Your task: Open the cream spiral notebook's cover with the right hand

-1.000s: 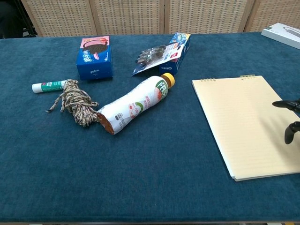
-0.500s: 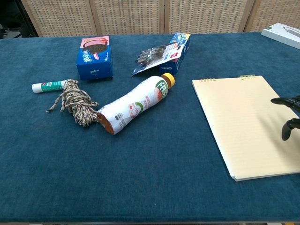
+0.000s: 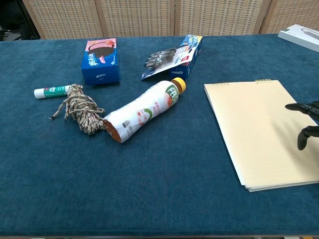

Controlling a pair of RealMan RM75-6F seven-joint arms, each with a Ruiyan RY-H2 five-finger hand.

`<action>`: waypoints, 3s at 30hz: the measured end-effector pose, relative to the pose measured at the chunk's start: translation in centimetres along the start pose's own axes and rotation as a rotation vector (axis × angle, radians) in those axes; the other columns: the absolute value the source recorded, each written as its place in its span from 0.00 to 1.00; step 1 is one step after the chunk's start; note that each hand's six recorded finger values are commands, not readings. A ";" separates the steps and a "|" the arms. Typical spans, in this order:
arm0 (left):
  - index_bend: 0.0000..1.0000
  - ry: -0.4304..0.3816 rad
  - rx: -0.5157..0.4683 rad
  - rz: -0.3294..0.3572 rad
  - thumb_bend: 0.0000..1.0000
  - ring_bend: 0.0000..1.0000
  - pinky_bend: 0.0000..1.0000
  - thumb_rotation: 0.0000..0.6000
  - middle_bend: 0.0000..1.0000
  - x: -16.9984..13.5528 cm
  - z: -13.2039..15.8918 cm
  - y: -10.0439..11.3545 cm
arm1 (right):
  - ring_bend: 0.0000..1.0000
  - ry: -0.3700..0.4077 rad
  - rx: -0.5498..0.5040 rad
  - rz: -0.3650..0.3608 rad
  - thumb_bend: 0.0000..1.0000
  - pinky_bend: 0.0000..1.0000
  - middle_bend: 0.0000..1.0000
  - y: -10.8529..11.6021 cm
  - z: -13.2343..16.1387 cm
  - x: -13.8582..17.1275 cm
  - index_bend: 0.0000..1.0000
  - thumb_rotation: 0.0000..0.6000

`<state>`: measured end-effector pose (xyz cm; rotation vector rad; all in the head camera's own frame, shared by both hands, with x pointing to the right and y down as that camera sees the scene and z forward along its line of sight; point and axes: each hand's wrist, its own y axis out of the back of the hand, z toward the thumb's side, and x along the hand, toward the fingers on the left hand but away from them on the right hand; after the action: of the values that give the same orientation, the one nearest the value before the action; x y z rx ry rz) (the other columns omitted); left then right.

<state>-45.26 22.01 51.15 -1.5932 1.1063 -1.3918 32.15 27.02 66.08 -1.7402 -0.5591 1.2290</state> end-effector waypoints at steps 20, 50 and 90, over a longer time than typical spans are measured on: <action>0.00 0.001 -0.007 0.003 0.00 0.00 0.00 1.00 0.00 -0.1 0.0 0.1 | 0.00 -0.002 -0.028 -0.069 0.34 0.00 0.00 0.6 0.1 -0.7 0.44 1.00; 0.00 0.003 -0.018 0.002 0.00 0.00 0.00 1.00 0.00 -0.1 -0.2 0.3 | 0.00 -0.049 -0.098 -0.126 0.36 0.00 0.01 1.8 0.1 -3.1 0.45 1.00; 0.00 0.002 -0.019 -0.002 0.00 0.00 0.00 1.00 0.00 -0.1 -0.2 0.3 | 0.00 0.074 -0.168 -0.055 0.80 0.00 0.07 1.6 0.6 -3.1 0.68 1.00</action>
<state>-45.47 21.97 50.90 -1.6074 1.1229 -1.3881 30.14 24.13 66.21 -1.8894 -0.6775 1.1012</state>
